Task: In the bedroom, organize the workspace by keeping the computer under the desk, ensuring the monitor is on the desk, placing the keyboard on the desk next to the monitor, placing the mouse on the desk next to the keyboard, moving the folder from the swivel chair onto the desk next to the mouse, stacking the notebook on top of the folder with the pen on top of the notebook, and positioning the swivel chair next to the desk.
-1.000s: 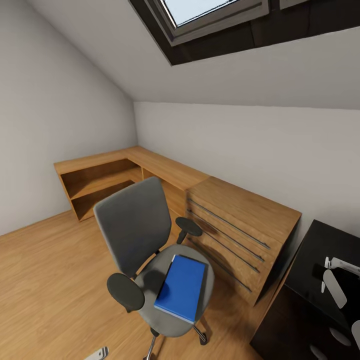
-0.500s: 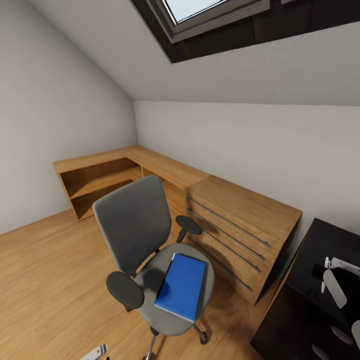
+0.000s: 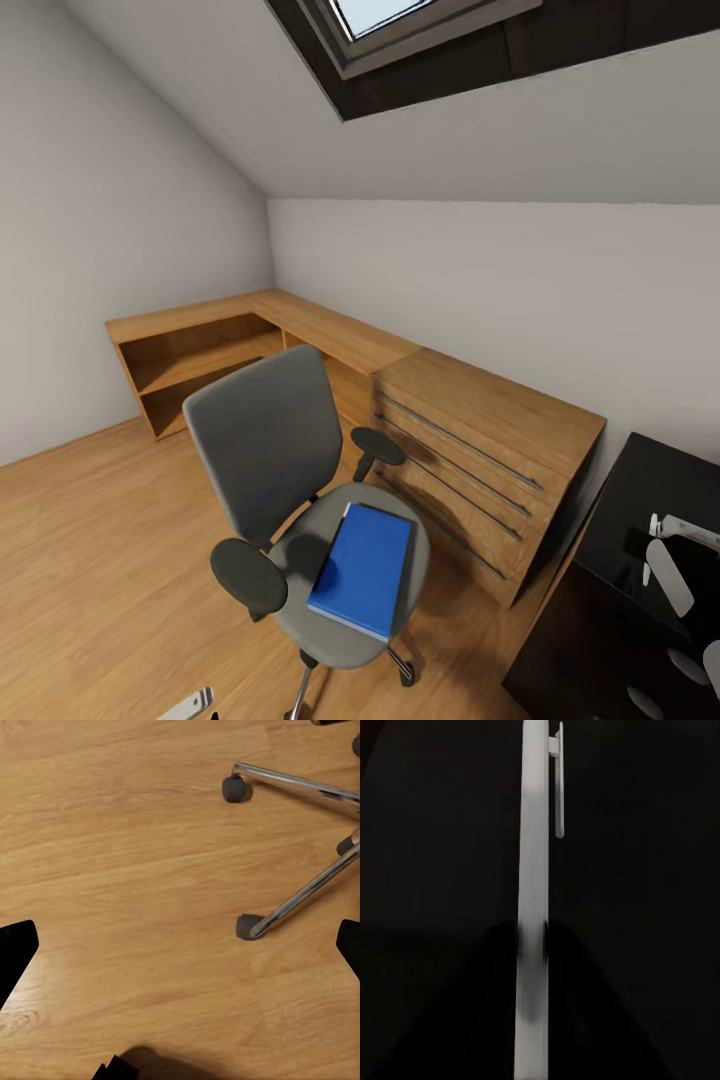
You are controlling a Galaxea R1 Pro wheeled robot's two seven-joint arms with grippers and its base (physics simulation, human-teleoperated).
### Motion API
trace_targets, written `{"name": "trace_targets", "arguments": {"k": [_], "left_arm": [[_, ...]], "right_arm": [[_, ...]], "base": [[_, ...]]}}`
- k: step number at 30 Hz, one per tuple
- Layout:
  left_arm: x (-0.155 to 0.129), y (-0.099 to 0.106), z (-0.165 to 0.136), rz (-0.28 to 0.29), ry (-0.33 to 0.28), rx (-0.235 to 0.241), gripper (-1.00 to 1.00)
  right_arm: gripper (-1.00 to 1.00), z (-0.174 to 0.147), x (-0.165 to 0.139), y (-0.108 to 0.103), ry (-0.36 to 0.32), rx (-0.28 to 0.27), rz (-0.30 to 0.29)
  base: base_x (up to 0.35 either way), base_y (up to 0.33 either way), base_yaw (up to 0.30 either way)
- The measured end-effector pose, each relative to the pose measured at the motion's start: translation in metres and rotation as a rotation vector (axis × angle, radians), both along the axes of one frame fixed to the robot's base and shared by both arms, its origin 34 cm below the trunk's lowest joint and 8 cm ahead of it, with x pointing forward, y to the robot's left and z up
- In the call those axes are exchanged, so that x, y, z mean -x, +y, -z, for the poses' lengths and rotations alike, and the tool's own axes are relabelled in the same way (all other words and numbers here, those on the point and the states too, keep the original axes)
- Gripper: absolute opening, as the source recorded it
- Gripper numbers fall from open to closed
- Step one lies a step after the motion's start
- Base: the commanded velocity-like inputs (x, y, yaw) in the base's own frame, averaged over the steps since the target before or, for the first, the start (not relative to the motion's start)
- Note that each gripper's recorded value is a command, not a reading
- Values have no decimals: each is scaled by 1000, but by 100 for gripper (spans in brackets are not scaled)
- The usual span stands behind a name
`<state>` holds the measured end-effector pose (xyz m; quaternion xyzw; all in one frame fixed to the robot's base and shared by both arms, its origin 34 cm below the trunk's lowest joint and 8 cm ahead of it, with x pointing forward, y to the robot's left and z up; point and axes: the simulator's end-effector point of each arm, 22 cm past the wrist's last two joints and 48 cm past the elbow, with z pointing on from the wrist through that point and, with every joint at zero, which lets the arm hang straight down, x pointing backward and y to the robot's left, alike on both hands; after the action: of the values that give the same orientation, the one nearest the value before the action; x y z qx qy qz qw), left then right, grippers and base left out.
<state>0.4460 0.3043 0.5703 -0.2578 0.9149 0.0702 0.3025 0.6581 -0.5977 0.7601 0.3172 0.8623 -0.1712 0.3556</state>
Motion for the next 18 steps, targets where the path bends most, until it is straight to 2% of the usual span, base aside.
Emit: {"name": "trace_targets", "arguments": {"k": [8,9,18], "left_arm": [[0,1,0,-1,1,-1,100],[0,1,0,-2,1,-1,100],[0,3,0,-5,1,-3,100]], "right_arm": [[-100,0,0,0,1,2,0],[100,0,0,0,1,2,-1],[100,-1,0,-1,-2,1,-1]], "base": [[0,0,0],[0,0,0],[0,0,0]]}}
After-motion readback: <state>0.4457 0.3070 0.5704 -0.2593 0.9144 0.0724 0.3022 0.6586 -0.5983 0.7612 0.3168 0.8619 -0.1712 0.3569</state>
